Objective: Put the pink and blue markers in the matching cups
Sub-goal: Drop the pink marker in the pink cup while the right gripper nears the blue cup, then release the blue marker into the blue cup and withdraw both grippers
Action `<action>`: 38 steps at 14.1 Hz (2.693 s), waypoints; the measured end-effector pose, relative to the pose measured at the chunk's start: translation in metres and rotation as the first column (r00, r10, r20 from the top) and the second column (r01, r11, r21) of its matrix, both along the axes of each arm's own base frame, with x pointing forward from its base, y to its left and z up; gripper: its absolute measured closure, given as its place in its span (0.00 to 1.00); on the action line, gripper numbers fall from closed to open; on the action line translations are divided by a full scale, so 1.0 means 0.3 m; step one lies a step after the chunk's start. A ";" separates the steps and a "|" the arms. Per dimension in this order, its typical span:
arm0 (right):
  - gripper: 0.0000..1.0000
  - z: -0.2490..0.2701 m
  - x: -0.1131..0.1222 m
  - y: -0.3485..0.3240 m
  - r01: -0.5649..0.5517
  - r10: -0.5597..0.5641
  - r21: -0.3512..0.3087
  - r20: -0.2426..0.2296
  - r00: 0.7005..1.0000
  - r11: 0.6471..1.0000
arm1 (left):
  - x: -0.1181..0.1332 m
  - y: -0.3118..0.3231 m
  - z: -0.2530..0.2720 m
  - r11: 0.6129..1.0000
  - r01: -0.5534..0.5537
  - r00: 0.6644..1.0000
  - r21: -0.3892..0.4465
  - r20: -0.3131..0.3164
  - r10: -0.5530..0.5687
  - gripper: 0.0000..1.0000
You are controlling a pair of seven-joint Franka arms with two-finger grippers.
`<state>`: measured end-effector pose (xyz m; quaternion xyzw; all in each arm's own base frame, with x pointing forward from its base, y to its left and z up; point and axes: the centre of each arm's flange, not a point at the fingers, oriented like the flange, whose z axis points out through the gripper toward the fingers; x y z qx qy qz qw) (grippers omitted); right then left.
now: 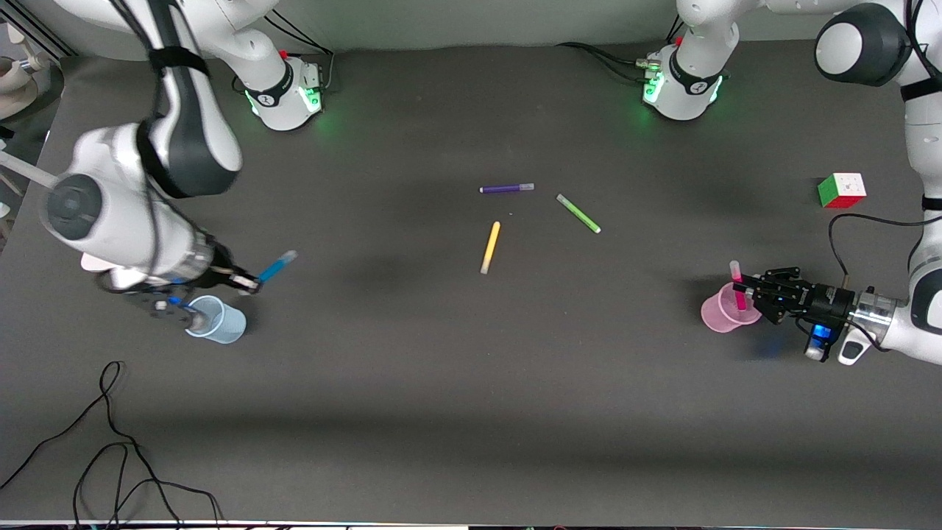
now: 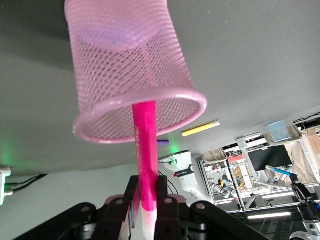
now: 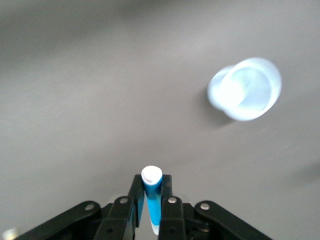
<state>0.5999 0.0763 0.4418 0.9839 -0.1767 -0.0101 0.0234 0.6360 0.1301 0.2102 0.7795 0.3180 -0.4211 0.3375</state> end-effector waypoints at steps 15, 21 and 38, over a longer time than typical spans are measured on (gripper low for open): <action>0.83 -0.261 -0.013 -0.344 -0.262 0.310 -0.205 0.257 0.915 0.943 | 0.113 -0.267 0.528 0.841 0.301 0.912 0.450 0.121 -0.391 0.00; 0.83 -0.326 -0.027 -0.366 -0.256 0.313 -0.223 0.283 0.907 0.941 | -0.079 -0.528 1.054 0.633 0.244 0.767 0.735 0.253 -0.590 0.00; 0.00 0.375 -0.105 -0.262 -0.255 0.253 0.033 0.046 0.966 0.966 | -0.256 -0.491 1.270 0.501 0.178 0.498 0.847 0.362 -0.788 0.00</action>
